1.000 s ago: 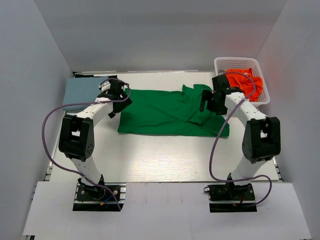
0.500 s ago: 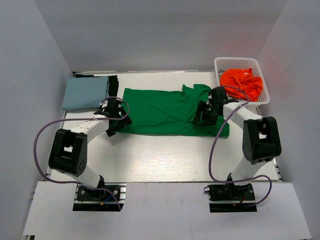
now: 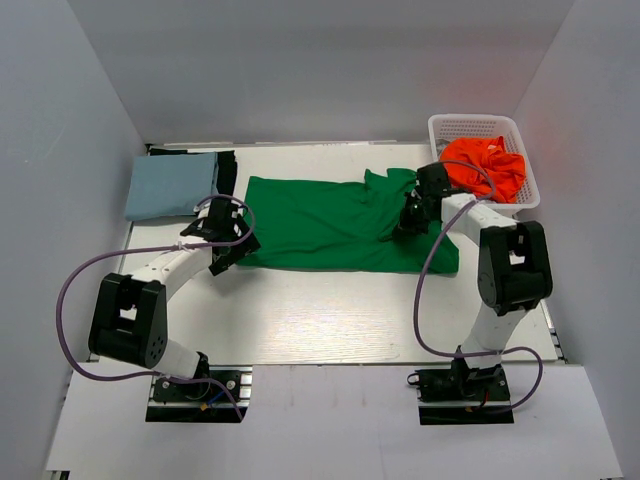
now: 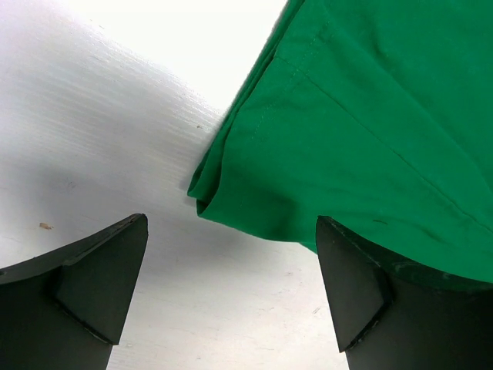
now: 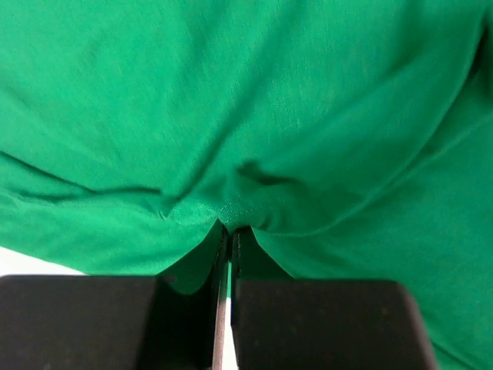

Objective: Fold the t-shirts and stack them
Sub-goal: Fold the flattened tshirt in 1/3 of the way

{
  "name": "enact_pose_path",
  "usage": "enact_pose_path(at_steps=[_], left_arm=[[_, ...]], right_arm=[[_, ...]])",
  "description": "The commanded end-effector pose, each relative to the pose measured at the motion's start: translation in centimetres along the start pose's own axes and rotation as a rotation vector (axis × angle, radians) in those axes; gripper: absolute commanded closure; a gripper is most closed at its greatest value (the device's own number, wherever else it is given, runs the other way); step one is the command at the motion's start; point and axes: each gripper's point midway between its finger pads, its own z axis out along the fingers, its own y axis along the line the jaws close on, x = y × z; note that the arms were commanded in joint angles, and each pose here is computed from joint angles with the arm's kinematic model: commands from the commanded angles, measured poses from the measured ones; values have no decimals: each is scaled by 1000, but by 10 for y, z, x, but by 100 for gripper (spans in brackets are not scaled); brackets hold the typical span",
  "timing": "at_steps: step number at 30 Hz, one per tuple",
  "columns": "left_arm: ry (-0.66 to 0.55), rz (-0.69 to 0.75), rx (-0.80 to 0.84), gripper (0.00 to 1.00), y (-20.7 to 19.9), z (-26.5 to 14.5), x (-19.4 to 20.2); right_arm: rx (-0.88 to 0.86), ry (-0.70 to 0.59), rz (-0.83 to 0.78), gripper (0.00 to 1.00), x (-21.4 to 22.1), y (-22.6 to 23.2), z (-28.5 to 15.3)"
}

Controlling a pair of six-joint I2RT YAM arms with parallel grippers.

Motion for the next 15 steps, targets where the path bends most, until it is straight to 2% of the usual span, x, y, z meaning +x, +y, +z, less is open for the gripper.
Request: enact_pose_path(at_steps=[1,4,8,9,12,13,14,15], left_arm=[[-53,-2,21,0,-8,-9,-18],[-47,-1,15,0,-7,-6,-16],[-40,10,9,0,-7,-7,-17],[-47,9,15,0,-10,-8,-20],[-32,9,31,0,-13,-9,-18],[-32,9,31,0,-14,-10,-19],[-40,16,38,0,-14,-13,-21],[-40,16,38,0,-14,-13,-21]], right_arm=[[19,-49,-44,100,-26,8,-1],[14,-36,-107,100,-37,14,7],[59,19,-236,89,-44,12,28],[70,1,-298,86,-55,12,27],[103,19,-370,56,-56,16,32],[94,1,-418,28,-63,23,29],[90,-10,-445,10,-65,28,26],[97,-21,-451,10,-67,29,25]])
